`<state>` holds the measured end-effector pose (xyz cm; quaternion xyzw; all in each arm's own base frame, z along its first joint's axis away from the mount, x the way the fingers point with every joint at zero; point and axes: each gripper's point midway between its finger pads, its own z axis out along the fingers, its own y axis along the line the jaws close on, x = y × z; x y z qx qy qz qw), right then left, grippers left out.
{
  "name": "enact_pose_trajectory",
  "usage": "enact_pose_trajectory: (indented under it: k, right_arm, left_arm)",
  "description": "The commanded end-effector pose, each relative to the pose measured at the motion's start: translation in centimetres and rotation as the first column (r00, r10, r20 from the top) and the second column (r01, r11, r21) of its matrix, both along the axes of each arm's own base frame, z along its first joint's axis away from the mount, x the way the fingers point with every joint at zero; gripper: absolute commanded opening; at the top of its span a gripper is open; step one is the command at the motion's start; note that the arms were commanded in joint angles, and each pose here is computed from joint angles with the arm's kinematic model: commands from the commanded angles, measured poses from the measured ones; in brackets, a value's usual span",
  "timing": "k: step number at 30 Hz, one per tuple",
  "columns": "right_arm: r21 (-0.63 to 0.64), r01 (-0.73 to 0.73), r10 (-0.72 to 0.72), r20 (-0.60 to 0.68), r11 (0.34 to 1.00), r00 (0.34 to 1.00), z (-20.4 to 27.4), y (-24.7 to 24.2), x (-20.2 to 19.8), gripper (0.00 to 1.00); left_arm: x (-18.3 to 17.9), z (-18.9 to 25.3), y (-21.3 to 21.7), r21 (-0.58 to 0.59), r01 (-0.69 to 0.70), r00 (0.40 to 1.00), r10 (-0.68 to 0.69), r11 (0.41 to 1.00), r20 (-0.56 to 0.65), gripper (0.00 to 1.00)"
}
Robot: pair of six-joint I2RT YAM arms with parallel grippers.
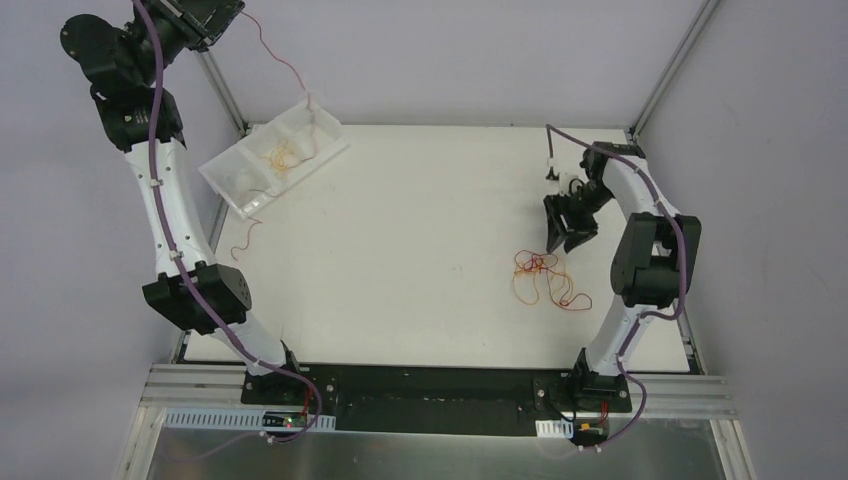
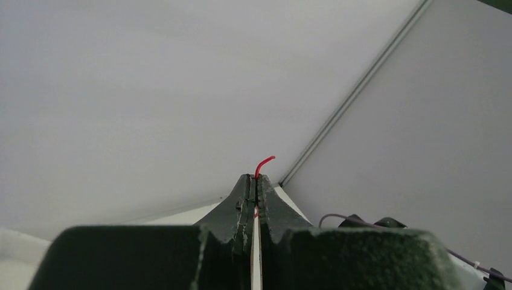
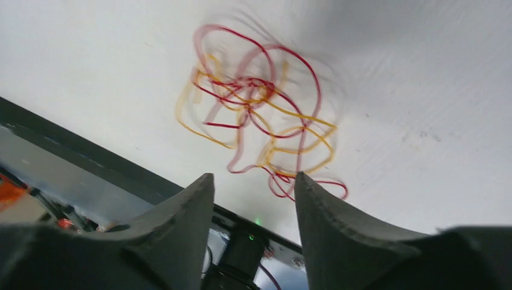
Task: Untangle the cables
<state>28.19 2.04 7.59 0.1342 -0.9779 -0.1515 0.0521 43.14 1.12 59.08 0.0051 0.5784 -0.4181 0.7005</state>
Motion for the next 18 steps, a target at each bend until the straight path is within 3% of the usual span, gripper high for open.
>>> enact_pose_trajectory:
  k: [1,4,9,13,18]
  right_arm:
    - [0.267,0.012,-0.065,0.19,0.964,0.98,8.9,5.0,1.6,0.6]
    - [0.33,-0.036,-0.076,0.32,0.943,0.944,12.6,6.8,2.9,0.71]
    - [0.466,-0.148,-0.142,0.53,0.872,0.836,19.5,11.6,5.3,0.8]
    - [0.558,-0.271,-0.238,0.674,0.784,0.7,26.1,16.9,7.1,0.91]
    - [0.616,-0.442,-0.297,0.744,0.652,0.598,32.6,23.4,5.9,0.94]
  left_arm:
    - [-7.3,6.8,-4.3,0.078,0.064,0.976,-0.079,0.995,0.205,0.0]
    - [-8.1,6.1,-7.6,0.084,0.164,0.967,-0.177,0.983,0.181,0.0]
    - [-8.8,2.2,-14.1,0.076,0.341,0.932,-0.348,0.937,0.099,0.0]
    - [-9.0,-0.4,-18.8,0.041,0.457,0.888,-0.458,0.889,0.038,0.0]
    - [-9.6,-2.8,-23.3,0.027,0.55,0.835,-0.55,0.835,-0.014,0.0]
